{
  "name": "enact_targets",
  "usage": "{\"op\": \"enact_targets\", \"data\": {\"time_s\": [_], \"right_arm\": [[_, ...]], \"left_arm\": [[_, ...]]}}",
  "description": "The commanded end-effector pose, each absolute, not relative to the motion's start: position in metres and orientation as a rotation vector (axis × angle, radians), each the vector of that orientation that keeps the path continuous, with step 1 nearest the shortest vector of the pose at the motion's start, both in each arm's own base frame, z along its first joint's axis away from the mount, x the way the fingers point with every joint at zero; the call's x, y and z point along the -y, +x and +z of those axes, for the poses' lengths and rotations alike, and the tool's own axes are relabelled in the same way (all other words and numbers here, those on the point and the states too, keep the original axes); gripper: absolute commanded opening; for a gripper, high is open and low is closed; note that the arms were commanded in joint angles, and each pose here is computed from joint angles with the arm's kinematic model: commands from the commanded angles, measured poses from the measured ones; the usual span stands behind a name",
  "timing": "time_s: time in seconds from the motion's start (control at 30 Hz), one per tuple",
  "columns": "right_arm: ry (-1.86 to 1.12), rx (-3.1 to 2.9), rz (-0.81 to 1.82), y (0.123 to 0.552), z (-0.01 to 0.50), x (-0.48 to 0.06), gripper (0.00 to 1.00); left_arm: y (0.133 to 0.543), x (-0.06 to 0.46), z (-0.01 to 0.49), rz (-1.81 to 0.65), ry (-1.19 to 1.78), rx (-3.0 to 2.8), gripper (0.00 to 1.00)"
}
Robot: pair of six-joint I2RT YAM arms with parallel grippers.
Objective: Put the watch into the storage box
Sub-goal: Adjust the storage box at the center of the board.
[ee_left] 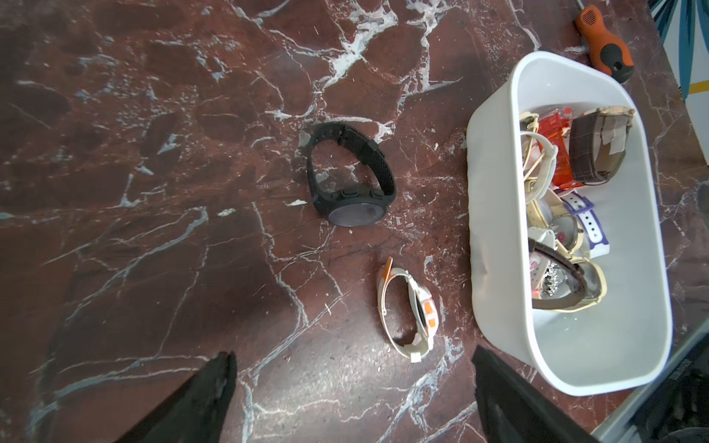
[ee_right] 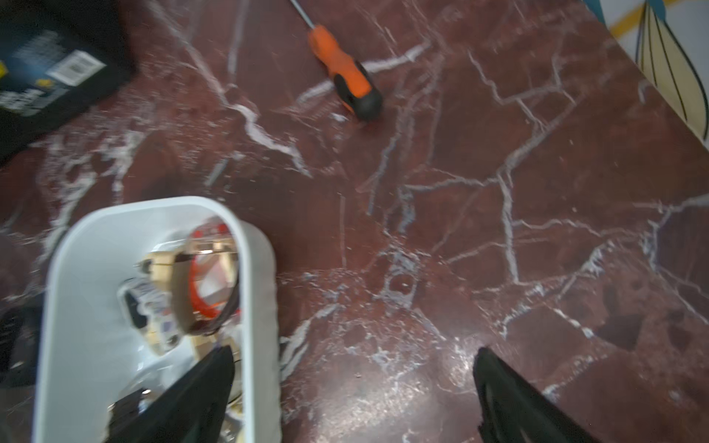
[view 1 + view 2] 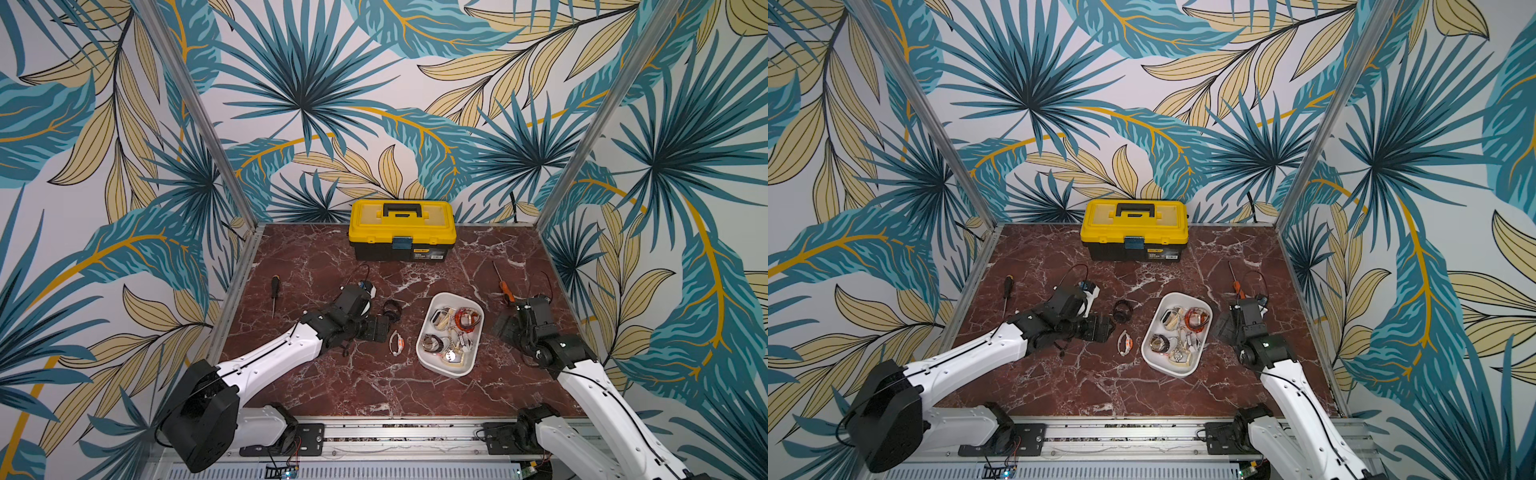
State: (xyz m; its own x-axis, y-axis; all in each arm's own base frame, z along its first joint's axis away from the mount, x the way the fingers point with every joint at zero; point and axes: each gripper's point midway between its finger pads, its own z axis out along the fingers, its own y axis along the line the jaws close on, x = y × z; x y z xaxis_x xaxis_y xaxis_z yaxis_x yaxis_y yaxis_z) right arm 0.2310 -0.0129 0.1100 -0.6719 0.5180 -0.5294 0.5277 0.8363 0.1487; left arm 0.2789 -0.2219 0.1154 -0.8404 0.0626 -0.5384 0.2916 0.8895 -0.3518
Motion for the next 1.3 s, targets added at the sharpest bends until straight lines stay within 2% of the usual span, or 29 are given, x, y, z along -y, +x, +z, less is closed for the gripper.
{"op": "enact_targets", "data": {"time_s": [0.0,0.17,0.43,0.8,1.0,1.1,1.17,1.27], "right_arm": [[0.867,-2.589,0.013,0.216,0.060,0.012,1.00],[0.888,-2.619,0.119,0.233,0.034,0.001,0.99],[0.820,-2.667,0.181,0.273,0.036,-0.011,1.00],[0.663,-2.682,0.304,0.327,0.041,-0.035,1.00],[0.576,-2.639,0.351,0.359,0.059,-0.044,1.00],[0.536,-2.608,0.296,0.358,0.075,-0.037,1.00],[0.530,-2.569,0.198,0.345,0.095,-0.023,1.00],[0.503,-2.498,0.189,0.321,0.128,-0.018,1.00]], "left_arm": [[0.299,0.235,0.144,-0.717,0.231,-2.461,1.00],[0.299,0.229,0.156,-0.713,0.227,-2.434,1.00],[0.298,0.217,0.159,-0.679,0.213,-2.425,1.00],[0.303,0.219,0.136,-0.670,0.191,-2.476,1.00],[0.304,0.226,0.131,-0.703,0.197,-2.496,1.00],[0.296,0.233,0.127,-0.769,0.200,-2.528,1.00],[0.287,0.233,0.121,-0.788,0.195,-2.553,1.00],[0.272,0.230,0.110,-0.805,0.179,-2.578,1.00]]}}
